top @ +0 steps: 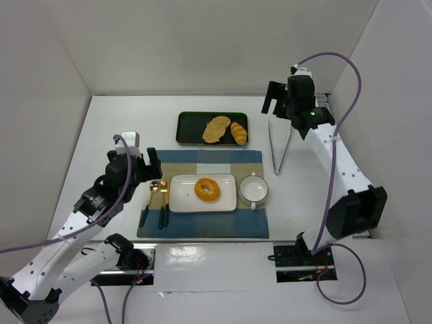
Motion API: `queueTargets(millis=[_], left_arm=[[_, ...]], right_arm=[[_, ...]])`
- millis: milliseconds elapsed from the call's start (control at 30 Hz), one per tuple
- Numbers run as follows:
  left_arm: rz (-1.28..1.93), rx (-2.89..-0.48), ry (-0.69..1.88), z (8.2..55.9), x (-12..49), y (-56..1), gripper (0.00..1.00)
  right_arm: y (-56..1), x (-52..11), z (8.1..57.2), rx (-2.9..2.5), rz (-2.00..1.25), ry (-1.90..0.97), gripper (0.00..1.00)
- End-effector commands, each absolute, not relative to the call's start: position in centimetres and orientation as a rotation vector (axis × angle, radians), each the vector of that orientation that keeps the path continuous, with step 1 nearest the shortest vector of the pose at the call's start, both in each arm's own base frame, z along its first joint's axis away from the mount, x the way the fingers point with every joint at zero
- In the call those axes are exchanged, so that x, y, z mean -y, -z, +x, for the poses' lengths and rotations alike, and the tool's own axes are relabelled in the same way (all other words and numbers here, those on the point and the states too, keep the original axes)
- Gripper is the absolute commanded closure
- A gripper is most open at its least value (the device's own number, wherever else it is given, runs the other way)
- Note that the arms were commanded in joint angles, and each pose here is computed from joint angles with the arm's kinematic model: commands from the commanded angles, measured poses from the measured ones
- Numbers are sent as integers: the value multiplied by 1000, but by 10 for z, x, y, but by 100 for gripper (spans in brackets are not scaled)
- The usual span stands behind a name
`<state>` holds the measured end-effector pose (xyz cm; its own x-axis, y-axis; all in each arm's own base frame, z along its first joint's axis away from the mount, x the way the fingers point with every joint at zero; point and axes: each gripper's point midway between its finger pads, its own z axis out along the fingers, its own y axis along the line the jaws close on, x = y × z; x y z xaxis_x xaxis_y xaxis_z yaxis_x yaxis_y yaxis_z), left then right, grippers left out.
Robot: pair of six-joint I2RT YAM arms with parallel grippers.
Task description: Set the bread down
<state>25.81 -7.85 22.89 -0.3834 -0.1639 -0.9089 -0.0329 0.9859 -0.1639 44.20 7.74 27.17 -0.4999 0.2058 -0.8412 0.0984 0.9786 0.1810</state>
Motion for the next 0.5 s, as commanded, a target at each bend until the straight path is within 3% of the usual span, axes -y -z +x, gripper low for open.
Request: queueTargets(millis=[0,233,467], left_arm=[[-119,-1936,78,261,70,-245,0],[-90,-1939,85,263,73,-254,0],[-61,-1954,100,270,83,-256,0]], right_arm=[[-278,-107,423,-2086,165,-236,0],[-270,-130,367,-2168,95,-227,0],[-269,-150,352,-2202,23,-78,0]])
